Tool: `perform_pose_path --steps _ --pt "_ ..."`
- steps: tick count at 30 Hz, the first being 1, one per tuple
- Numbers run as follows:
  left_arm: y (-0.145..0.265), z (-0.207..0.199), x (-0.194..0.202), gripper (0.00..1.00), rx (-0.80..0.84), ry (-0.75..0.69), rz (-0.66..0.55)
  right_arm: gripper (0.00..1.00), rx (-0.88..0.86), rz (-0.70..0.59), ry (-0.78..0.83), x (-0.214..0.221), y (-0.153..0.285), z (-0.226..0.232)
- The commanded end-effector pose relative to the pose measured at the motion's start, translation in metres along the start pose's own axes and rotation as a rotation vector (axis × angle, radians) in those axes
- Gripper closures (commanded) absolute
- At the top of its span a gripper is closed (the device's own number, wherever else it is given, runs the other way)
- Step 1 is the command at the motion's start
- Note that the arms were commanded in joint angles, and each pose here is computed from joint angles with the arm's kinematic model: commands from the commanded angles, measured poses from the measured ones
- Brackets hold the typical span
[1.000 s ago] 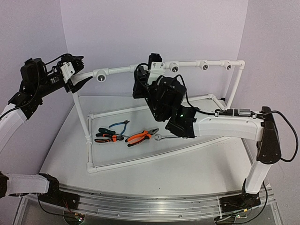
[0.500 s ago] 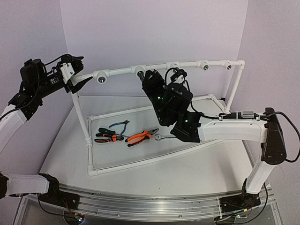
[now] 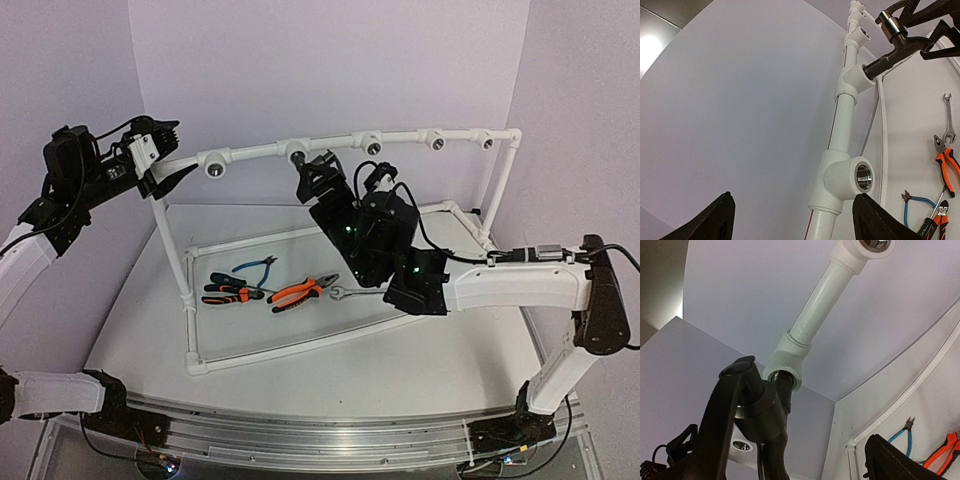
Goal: Install the water faucets
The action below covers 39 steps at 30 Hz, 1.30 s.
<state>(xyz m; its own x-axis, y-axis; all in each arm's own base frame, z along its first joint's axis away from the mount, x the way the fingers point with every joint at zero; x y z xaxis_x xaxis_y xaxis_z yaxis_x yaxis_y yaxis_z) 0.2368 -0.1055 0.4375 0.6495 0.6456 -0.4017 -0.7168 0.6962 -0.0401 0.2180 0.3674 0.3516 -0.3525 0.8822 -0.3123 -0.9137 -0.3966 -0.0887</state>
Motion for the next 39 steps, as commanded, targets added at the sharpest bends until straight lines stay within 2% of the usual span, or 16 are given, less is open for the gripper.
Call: perform_pose_path --steps 1,3,5,11,14,17,22,25,29,33,36,39 --pt "-0.002 0.005 -0.001 0.18 -0.018 -0.016 -0.029 0.02 -0.116 0.095 0.037 -0.012 0.019 0.029" --pt "-0.003 0.004 0.0 0.17 -0.013 -0.016 -0.024 0.02 -0.17 0.161 0.141 -0.01 0.027 0.04" --pt "-0.003 0.003 0.001 0.18 -0.011 -0.018 -0.022 0.02 -0.146 0.186 0.226 -0.011 0.039 0.042" --pt "-0.004 0.003 0.001 0.18 -0.008 -0.021 -0.022 0.02 -0.006 0.126 0.252 -0.04 0.082 0.005" --pt "-0.003 0.003 0.0 0.18 -0.01 -0.021 -0.025 0.02 0.015 0.145 0.418 -0.058 0.096 0.009" --pt "0.001 0.007 -0.004 0.17 -0.02 -0.021 -0.034 0.04 0.056 0.211 0.778 -0.077 0.106 0.034" --pt "0.008 0.01 -0.008 0.17 -0.025 -0.016 -0.012 0.05 0.078 0.216 1.474 -0.097 0.116 0.071" --pt "0.012 0.009 -0.005 0.17 -0.015 0.01 0.04 0.02 -0.008 0.189 1.884 -0.09 0.108 0.084" --pt "0.018 0.019 0.001 0.16 -0.023 0.122 0.12 0.02 -0.106 0.186 2.32 -0.069 0.089 0.1" --pt "0.028 0.027 0.009 0.14 -0.001 0.297 0.194 0.02 -0.158 0.129 2.665 -0.045 0.07 0.103" --pt "0.037 0.023 0.019 0.13 0.05 0.431 0.252 0.02 -0.203 0.103 2.756 -0.032 0.06 0.109" --pt "0.046 0.014 0.035 0.11 0.119 0.564 0.295 0.02 -0.242 0.13 2.829 -0.021 0.051 0.111"
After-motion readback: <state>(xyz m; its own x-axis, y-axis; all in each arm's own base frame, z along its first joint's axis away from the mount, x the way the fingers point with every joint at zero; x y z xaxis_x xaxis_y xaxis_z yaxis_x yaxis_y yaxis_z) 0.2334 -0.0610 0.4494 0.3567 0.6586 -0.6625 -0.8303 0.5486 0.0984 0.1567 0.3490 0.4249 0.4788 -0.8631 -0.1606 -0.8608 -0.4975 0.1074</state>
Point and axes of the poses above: each gripper's point midway between its finger pads, its own y axis back along the fingers, its own z axis along the line the jaws close on, x = y × z, the point moved 10 cm from there along y, back along the fingers, and after that the axes turned 11 degrees about -y, right-handed, at the moved point
